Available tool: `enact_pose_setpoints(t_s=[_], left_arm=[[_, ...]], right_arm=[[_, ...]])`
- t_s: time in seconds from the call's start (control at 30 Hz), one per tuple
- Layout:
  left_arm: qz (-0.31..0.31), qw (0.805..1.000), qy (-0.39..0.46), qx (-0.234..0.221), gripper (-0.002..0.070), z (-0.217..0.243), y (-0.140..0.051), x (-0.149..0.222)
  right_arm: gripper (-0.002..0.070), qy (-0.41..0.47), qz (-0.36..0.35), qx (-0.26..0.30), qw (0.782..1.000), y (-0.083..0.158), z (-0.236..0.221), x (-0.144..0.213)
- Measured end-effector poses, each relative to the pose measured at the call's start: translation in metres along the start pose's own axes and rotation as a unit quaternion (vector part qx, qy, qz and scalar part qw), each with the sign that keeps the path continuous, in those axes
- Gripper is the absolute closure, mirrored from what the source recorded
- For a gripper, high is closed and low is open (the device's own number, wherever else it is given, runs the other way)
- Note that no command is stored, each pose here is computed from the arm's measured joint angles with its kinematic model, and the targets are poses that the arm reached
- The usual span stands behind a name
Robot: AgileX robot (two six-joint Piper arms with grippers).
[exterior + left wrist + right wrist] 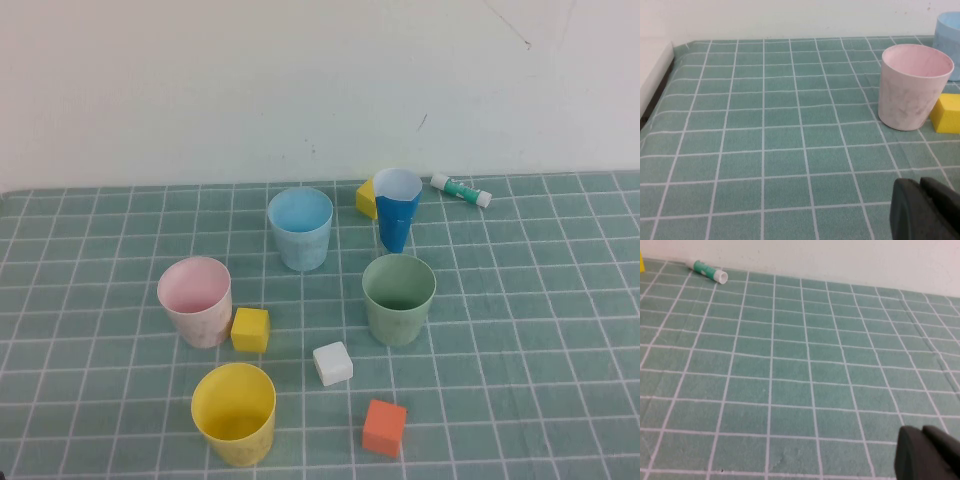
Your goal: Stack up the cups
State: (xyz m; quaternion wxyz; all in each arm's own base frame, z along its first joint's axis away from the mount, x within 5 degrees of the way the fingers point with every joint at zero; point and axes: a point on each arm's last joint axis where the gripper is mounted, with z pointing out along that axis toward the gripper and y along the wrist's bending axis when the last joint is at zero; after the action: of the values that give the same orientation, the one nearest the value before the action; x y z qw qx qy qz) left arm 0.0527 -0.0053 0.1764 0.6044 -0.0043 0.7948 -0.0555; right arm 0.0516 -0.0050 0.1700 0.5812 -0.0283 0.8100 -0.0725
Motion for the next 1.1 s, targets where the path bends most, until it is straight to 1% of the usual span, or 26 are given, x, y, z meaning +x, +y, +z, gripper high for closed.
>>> enact_pose_setpoints(t_s=[0.9,1.1], left_arm=[[0.000,1.000,0.000,0.000,0.0677,0.0000,0.0000,0.0000],[0.000,1.000,-0.031,0.001,0.0677,0.0000,-0.0001,-0.0052]], right_arm=[[0.0679,-0.002,-0.003,0.002,1.000,-0.0003,0.0000,-0.0003],[0.0679,-0.025,-0.004,0.005,1.000,-0.0007,0.0002,-0.0041]])
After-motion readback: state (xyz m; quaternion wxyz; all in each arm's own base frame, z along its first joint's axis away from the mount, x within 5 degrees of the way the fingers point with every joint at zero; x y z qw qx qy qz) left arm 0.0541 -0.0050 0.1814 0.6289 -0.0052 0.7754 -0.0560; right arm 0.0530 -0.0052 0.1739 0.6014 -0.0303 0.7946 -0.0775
